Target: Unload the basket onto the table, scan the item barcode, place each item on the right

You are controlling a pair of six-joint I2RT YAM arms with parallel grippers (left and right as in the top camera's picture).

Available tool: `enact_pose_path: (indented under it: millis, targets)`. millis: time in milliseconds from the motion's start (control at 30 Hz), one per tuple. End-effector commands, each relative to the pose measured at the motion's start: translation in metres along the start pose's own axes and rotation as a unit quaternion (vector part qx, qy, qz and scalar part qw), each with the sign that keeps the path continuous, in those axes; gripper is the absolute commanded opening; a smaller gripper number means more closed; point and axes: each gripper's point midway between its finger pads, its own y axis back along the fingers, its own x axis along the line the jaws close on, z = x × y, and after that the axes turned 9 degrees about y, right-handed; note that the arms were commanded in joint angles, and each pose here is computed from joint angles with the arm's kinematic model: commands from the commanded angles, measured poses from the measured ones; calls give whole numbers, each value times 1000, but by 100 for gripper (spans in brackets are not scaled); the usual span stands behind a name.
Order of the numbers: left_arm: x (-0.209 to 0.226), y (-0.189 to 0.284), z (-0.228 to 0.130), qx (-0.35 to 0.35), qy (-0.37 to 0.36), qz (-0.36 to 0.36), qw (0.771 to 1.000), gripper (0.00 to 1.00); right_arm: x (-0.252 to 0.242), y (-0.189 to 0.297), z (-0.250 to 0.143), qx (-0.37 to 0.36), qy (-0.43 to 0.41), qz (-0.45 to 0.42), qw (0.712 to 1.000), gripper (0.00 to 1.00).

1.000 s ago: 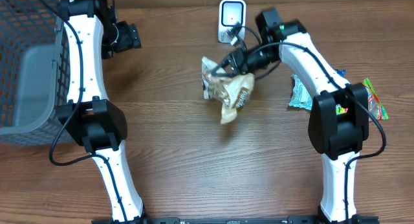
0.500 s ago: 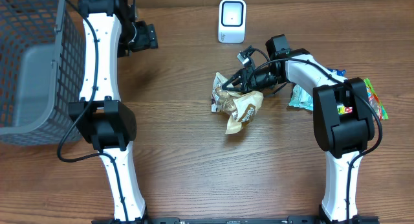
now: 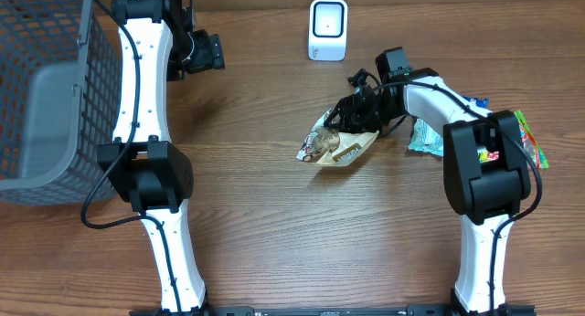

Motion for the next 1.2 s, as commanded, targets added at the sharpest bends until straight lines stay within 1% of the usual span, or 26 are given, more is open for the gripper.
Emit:
enact_pose_path:
  millis: [0,167,267,367,467,567,700,767,867,1000,1100,1167]
  targets:
    - [-1,-2,-2,5,-10,-2,1000,89,-23,10,5,-16,-6,-92,996,62]
    - [-1,-2,-1,2,-10,-3,1000,90,-23,33,15,-22,19,-146,989,65]
    - [-1,-2,-1,3,-10,-3,1000,90,-15,50,23,-27,38,-167,985,71]
    - [-2,-2,-1,3,-10,-3,1000,90,-6,67,28,-25,35,-183,982,83]
    - [-2,-2,-1,2,-11,-3,1000,90,5,81,28,-19,29,-183,982,100]
    - [-2,-2,-1,3,-11,-3,1000,90,21,92,22,-1,28,-167,986,100]
    - [-2,-2,-1,2,-11,-3,1000,90,57,109,12,25,76,-100,992,100]
    - [-2,-2,-1,2,-11,-3,1000,90,76,122,11,24,106,-71,992,100]
    - [-2,-2,-1,3,-11,-3,1000,90,103,145,10,10,144,-47,988,95]
    - [-2,-2,-1,3,-11,-3,1000,91,120,168,-3,3,178,-58,982,90]
    - [-2,-2,-1,3,-11,-3,1000,91,107,166,-17,36,165,-103,980,91]
    - [-2,-2,-1,3,-11,-3,1000,91,94,152,-29,67,163,-118,977,91]
